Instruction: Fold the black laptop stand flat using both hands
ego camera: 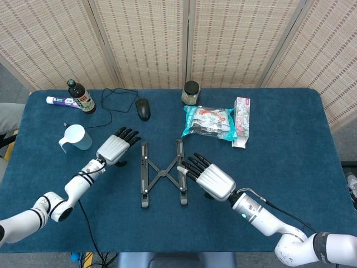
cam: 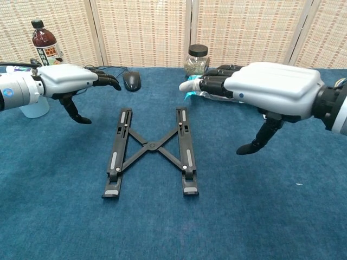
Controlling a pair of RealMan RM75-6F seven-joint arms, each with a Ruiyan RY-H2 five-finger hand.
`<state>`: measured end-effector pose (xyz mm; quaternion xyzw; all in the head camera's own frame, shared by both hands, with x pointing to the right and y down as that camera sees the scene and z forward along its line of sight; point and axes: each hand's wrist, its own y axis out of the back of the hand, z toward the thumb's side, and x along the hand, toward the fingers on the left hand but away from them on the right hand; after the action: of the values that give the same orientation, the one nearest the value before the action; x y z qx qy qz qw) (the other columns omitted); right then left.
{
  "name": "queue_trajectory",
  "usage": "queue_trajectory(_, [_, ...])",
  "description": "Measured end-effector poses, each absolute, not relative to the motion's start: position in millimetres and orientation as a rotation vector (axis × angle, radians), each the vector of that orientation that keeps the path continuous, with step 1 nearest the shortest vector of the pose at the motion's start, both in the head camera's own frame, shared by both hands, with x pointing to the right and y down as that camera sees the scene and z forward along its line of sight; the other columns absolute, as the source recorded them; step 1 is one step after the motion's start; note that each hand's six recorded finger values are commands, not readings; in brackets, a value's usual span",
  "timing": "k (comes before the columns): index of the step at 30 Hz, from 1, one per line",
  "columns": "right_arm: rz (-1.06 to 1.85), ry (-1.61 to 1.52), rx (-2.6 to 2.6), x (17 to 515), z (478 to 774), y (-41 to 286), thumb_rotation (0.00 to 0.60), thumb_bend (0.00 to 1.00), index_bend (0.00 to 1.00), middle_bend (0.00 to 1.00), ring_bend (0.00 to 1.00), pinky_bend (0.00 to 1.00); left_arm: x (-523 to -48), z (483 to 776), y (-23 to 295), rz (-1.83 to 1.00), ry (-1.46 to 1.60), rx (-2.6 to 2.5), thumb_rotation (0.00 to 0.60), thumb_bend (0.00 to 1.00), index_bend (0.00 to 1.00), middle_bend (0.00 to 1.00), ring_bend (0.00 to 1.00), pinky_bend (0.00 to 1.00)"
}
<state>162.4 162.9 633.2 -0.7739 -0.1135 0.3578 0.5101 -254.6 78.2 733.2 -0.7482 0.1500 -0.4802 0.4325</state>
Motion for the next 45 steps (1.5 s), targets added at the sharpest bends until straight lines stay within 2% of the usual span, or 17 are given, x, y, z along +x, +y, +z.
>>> queue_trajectory(6, [0.880, -0.231, -1.790, 160, 652, 161, 0.600, 0.00, 0.00, 0.04, 0.00, 0.02, -243, 746, 79, -1.184, 0.388, -1.906, 0.600, 0.17, 0.10, 0.05, 0.01, 0.02])
queue_trajectory(15, [0.866, -0.170, -1.721, 137, 680, 166, 0.600, 0.00, 0.00, 0.03, 0.00, 0.02, -238, 759, 78, -1.186, 0.395, -1.927, 0.600, 0.17, 0.10, 0.05, 0.01, 0.02])
queue_trajectory(29, [0.864, -0.116, -1.654, 123, 699, 172, 0.600, 0.00, 0.00, 0.02, 0.00, 0.02, -235, 768, 80, -1.192, 0.409, -1.963, 0.600, 0.17, 0.10, 0.05, 0.01, 0.02])
queue_trajectory(45, [0.834, -0.159, -1.603, 112, 707, 176, 0.600, 0.00, 0.00, 0.00, 0.00, 0.00, -233, 780, 78, -1.218, 0.442, -2.003, 0.600, 0.17, 0.10, 0.05, 0.01, 0.02])
